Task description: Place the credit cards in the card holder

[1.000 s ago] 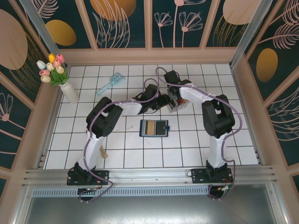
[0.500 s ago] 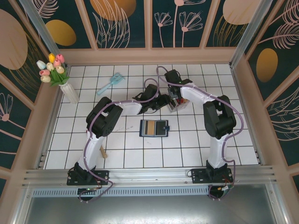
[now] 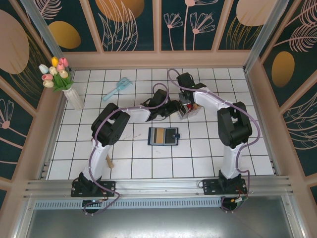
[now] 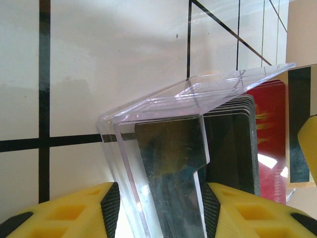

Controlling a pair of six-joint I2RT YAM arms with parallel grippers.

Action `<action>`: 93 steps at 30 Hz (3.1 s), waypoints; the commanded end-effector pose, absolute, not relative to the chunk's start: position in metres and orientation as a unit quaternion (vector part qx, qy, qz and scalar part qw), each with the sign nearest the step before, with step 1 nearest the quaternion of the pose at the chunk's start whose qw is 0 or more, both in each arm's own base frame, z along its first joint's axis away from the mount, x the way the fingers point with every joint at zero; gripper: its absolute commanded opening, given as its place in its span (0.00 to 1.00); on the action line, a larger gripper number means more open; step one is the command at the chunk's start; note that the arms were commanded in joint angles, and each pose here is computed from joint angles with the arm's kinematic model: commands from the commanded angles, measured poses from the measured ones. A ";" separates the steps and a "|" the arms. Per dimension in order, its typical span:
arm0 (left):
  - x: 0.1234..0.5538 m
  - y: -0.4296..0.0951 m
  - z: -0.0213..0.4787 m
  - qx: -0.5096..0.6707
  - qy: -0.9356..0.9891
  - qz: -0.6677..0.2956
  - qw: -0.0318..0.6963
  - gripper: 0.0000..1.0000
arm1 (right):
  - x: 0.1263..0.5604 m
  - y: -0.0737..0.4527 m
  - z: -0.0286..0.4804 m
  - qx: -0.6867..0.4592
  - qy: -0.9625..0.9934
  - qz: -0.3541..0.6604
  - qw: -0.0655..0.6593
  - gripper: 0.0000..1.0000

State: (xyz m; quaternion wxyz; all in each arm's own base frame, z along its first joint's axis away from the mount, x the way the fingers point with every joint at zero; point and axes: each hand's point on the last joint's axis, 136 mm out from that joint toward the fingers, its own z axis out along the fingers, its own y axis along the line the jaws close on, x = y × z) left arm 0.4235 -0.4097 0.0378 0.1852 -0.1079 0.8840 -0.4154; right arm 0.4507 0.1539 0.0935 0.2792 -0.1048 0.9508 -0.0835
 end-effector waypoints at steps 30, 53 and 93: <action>0.411 -0.401 0.008 -0.116 0.902 -0.386 0.154 0.49 | 0.433 0.174 0.074 -0.076 0.972 0.092 0.203 0.32; 0.411 -0.403 0.011 -0.113 0.901 -0.389 0.155 0.49 | 0.440 0.153 0.068 -0.079 0.971 0.000 0.224 0.37; 0.411 -0.402 0.017 -0.112 0.899 -0.391 0.160 0.47 | 0.427 0.198 0.058 -0.068 0.967 0.184 0.161 0.36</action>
